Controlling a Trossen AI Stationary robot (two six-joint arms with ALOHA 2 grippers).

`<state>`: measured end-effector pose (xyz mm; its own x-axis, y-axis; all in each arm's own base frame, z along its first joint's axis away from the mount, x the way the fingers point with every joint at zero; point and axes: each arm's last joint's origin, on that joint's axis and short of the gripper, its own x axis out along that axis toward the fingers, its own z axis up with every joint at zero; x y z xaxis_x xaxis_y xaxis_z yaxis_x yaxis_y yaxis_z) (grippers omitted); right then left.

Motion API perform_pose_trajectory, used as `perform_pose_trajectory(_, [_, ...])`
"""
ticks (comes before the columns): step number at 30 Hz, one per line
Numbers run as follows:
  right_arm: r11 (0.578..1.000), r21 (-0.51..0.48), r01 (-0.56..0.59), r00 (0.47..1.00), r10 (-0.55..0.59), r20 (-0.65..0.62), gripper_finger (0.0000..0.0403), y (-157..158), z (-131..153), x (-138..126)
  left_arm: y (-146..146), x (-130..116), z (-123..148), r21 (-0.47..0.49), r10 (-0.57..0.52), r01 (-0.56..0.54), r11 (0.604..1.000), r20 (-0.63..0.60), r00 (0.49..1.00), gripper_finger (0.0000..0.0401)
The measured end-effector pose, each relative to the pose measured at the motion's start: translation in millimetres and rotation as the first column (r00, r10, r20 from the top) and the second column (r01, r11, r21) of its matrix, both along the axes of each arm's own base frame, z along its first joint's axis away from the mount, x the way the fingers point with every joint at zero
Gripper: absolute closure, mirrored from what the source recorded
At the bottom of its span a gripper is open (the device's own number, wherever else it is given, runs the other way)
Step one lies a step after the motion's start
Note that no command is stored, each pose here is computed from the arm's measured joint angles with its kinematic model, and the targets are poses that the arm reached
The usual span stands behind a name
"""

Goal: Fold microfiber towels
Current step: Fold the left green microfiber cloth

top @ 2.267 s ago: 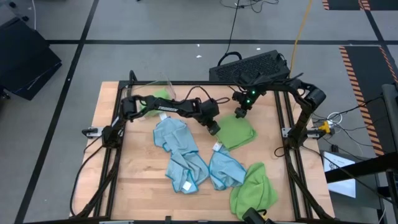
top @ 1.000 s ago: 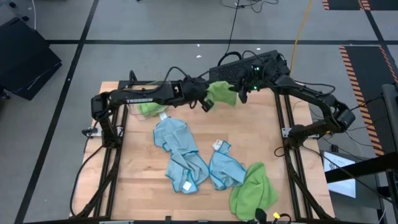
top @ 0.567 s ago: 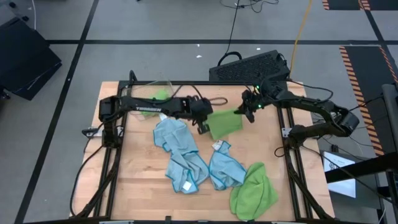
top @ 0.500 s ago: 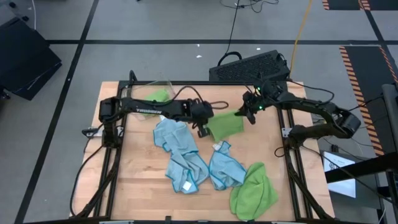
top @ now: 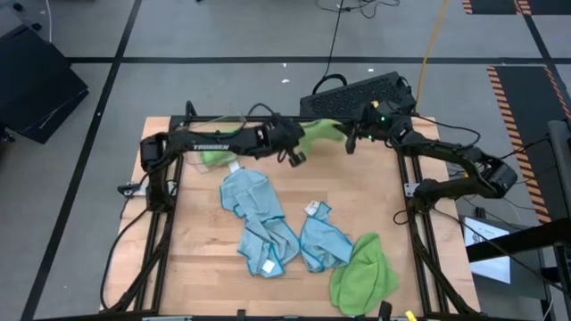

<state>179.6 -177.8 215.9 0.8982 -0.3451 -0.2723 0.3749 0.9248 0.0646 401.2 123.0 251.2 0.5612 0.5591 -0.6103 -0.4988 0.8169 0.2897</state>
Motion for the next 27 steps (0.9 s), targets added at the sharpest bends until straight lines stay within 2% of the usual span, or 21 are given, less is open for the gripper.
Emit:
perform_pose_trajectory(2, [0.998, 0.058, -0.011, 1.000, 0.012, -0.022, 0.0402, 0.4, -4.6, -2.4, 4.6, -2.3, 7.0, -0.028, -0.010, 0.011, 1.000, 0.038, 0.999, 0.0395])
perform_pose_trajectory(4, [0.990, 0.114, -0.086, 0.995, 0.092, -0.048, 0.0402, 7.2, -16.7, -4.9, 0.9, -6.0, 5.5, -0.082, -0.038, 0.039, 0.996, 0.007, 0.999, 0.0393])
perform_pose_trajectory(9, [0.950, 0.264, -0.168, 0.975, 0.199, -0.098, 0.0402, 40.0, -68.3, -19.6, -24.5, -1.9, -42.3, -0.242, -0.148, 0.129, 0.962, -0.062, 0.987, 0.0396])
perform_pose_trajectory(13, [0.891, 0.393, -0.229, 0.963, 0.265, -0.040, 0.0402, 66.0, -93.6, -32.4, -53.7, -1.9, -63.8, -0.281, -0.216, 0.195, 0.940, -0.044, 0.975, 0.0393])
perform_pose_trajectory(21, [0.803, 0.499, -0.326, 0.936, 0.349, 0.049, 0.0402, 91.7, -94.1, -32.2, -86.9, -0.4, -69.2, -0.412, -0.309, 0.285, 0.865, 0.008, 0.951, 0.0390])
perform_pose_trajectory(24, [0.728, 0.563, -0.391, 0.908, 0.406, 0.106, 0.0402, 95.7, -91.2, -32.4, -93.0, -0.8, -65.5, -0.470, -0.338, 0.319, 0.823, 0.045, 0.940, 0.0393])
perform_pose_trajectory(27, [0.673, 0.642, -0.366, 0.909, 0.407, 0.092, 0.0402, 98.2, -95.2, -34.8, -94.9, -0.6, -62.9, -0.486, -0.336, 0.323, 0.812, 0.064, 0.940, 0.0396])
